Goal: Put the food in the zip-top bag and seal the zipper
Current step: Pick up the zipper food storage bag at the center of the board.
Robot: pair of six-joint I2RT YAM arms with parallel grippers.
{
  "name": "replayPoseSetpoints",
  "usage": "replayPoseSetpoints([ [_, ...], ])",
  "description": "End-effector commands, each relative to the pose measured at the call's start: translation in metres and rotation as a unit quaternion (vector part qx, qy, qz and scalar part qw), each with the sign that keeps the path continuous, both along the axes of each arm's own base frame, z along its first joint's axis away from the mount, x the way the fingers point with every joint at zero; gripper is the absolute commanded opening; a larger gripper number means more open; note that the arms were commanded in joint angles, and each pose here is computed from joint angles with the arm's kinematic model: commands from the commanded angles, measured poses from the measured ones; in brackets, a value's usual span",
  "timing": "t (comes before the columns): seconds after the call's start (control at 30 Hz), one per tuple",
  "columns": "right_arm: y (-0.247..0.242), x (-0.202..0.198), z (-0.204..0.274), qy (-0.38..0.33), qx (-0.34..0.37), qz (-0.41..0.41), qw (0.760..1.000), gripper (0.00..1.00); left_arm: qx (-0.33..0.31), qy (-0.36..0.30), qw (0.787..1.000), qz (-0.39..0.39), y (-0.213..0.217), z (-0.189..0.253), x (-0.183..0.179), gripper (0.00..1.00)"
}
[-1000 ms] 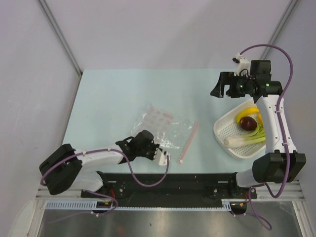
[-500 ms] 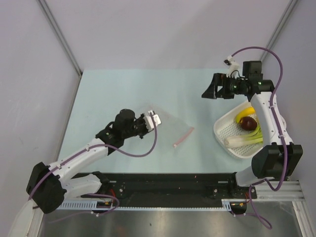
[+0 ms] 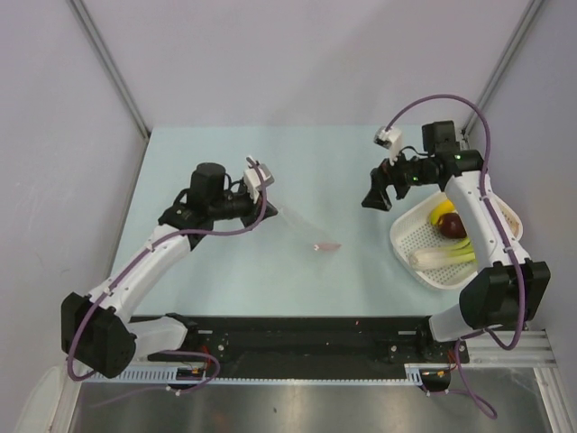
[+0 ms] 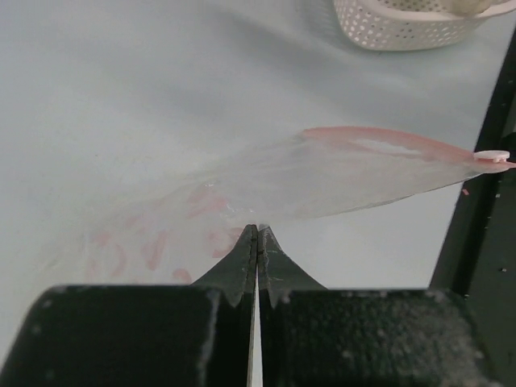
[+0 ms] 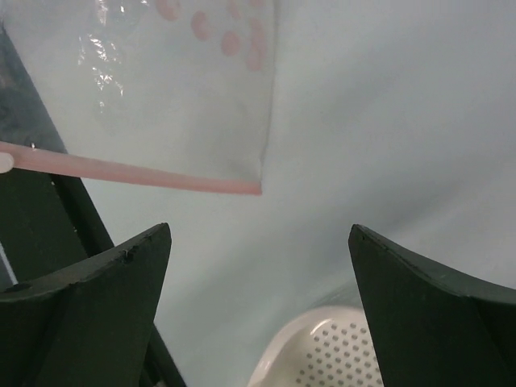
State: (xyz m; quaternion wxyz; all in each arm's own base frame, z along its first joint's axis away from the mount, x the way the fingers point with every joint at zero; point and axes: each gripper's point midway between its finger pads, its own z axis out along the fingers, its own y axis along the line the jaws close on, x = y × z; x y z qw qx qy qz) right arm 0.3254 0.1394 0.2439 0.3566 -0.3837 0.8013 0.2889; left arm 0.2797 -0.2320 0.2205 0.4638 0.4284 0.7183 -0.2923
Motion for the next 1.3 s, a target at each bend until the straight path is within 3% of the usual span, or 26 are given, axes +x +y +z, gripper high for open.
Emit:
replayPoseSetpoints([
  [0.0,0.026,0.003,0.021,-0.122,-0.006,0.069,0.99,0.96,-0.063,0.06,0.995,-0.042,-0.006,0.028,-0.012,0.0],
  [0.13,0.045,-0.022,0.024,-0.179,-0.003,0.112,0.978,0.92,-0.1,0.091,0.99,-0.047,-0.005,0.045,-0.005,0.0],
  [0.23,0.056,-0.039,0.029,-0.205,0.022,0.128,0.97,0.84,-0.124,0.122,0.984,-0.033,-0.001,0.053,0.003,0.0],
  [0.67,0.101,-0.116,-0.003,-0.228,0.046,0.208,0.95,0.69,-0.158,0.201,0.967,-0.013,-0.005,0.054,0.018,0.0],
  [0.83,0.103,-0.103,-0.024,-0.269,0.022,0.203,0.941,0.41,-0.16,0.208,0.965,-0.024,-0.007,0.054,0.019,0.0],
  [1.07,0.098,-0.086,-0.035,-0.295,-0.007,0.18,0.938,0.4,-0.161,0.215,0.963,-0.026,-0.008,0.05,0.019,0.0],
  [1.27,0.103,-0.097,-0.045,-0.276,0.006,0.205,0.939,0.47,-0.159,0.218,0.963,-0.025,-0.008,0.049,0.019,0.0],
])
